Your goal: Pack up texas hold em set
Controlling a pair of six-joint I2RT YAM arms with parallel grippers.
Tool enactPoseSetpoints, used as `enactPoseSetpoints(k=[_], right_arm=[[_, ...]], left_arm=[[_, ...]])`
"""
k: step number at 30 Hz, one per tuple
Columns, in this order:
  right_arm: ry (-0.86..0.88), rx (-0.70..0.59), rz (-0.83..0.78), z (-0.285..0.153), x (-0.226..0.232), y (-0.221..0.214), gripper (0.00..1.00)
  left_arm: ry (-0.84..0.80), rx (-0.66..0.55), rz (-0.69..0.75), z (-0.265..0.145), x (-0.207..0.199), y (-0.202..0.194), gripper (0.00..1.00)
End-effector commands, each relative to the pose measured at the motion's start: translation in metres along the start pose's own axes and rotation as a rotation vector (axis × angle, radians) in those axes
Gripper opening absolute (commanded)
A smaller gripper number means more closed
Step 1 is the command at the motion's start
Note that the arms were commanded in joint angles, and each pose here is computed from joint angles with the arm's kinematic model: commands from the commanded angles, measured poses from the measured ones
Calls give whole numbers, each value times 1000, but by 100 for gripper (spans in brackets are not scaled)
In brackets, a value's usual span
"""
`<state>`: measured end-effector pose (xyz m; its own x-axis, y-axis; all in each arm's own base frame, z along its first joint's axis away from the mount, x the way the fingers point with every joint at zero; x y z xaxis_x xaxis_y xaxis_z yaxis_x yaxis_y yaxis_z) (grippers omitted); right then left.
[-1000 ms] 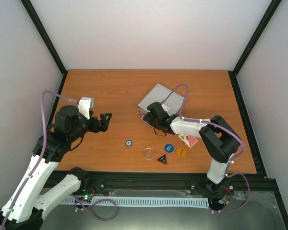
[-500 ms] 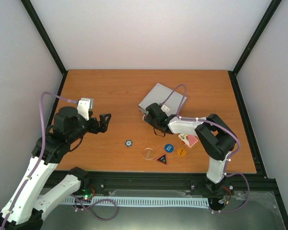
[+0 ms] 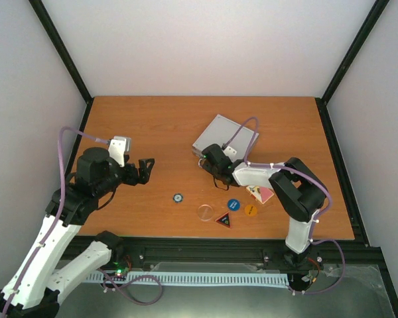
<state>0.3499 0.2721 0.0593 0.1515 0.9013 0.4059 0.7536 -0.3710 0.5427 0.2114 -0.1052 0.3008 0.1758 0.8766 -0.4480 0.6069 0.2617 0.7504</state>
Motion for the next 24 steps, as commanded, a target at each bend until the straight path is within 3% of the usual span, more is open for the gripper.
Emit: enactPoseSetpoints(k=[1, 11, 16, 24], right_arm=[[-17, -116, 7, -14, 7, 16, 32], [-41, -143, -18, -23, 24, 19, 30], [-83, -157, -113, -34, 36, 19, 40], [-140, -179, -229, -45, 35, 32, 42]], left_arm=[[-10, 8, 20, -1, -1, -1, 100], [-11, 15, 34, -2, 0, -5, 100], [-7, 8, 35, -4, 1, -5, 100], [7, -19, 18, -9, 5, -4, 100]])
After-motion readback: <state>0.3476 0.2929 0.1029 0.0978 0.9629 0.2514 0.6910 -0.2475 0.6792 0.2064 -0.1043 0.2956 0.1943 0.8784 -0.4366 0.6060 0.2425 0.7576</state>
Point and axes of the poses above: each gripper's point midway between its finger pads, its own z axis out along the fingers, its own x axis along the line the jaws close on, y = z × x, the point moved 2 cm from there along -z, back along the fingers, and after that the axes turned 12 degrees about -z, right-handed, at the moved point
